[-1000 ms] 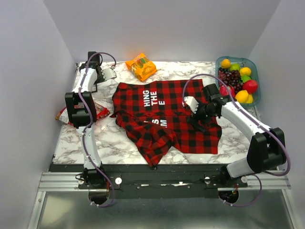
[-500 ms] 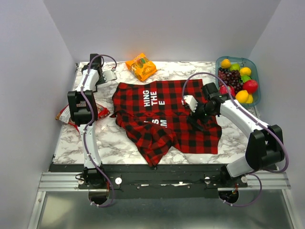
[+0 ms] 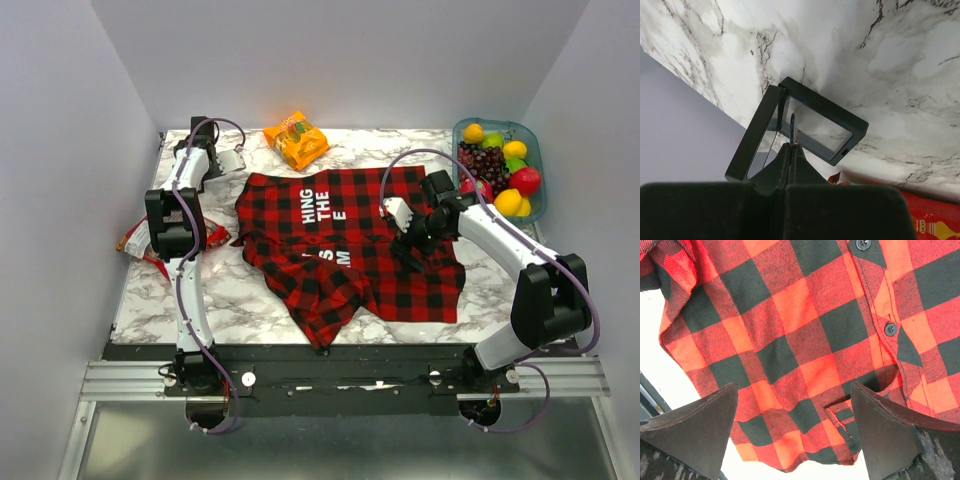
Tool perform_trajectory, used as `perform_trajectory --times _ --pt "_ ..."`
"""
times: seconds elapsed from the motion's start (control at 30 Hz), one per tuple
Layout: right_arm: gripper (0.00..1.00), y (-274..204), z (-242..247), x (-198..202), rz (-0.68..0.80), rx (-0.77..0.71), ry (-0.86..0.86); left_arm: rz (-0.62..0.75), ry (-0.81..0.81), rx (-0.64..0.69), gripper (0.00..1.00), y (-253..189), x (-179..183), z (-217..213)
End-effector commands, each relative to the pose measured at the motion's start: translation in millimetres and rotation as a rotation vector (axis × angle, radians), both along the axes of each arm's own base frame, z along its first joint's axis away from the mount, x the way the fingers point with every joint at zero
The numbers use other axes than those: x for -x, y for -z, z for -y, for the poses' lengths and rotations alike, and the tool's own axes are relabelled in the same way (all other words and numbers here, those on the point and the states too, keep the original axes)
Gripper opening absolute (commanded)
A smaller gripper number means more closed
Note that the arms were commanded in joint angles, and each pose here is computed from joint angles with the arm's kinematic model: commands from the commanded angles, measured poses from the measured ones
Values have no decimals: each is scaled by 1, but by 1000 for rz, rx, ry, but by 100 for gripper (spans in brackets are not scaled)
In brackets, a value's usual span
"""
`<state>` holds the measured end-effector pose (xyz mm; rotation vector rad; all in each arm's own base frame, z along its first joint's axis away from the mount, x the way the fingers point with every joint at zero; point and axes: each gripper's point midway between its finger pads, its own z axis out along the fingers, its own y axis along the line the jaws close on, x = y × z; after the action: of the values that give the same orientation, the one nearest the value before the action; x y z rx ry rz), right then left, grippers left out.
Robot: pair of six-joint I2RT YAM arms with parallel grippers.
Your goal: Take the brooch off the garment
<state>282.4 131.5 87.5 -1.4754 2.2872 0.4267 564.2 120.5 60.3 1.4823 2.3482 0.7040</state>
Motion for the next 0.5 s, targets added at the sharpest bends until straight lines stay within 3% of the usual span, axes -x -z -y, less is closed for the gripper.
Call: perform_trajectory --times 0.0,0.2,0.33,0.47 --pt "100 -4 -5 1 -28 -22 1 33 -21 -13 0 -4 -9 -7" --pt "100 -1 -5 1 -38 -17 -3 35 -43 -3 0 -2 -6 -7" --pt "100 -3 -6 -2 -32 -22 -6 32 -63 7 16 -3 -2 -6" --pt "100 -6 -9 -5 -27 -29 -15 15 -80 17 25 -2 5 -6"
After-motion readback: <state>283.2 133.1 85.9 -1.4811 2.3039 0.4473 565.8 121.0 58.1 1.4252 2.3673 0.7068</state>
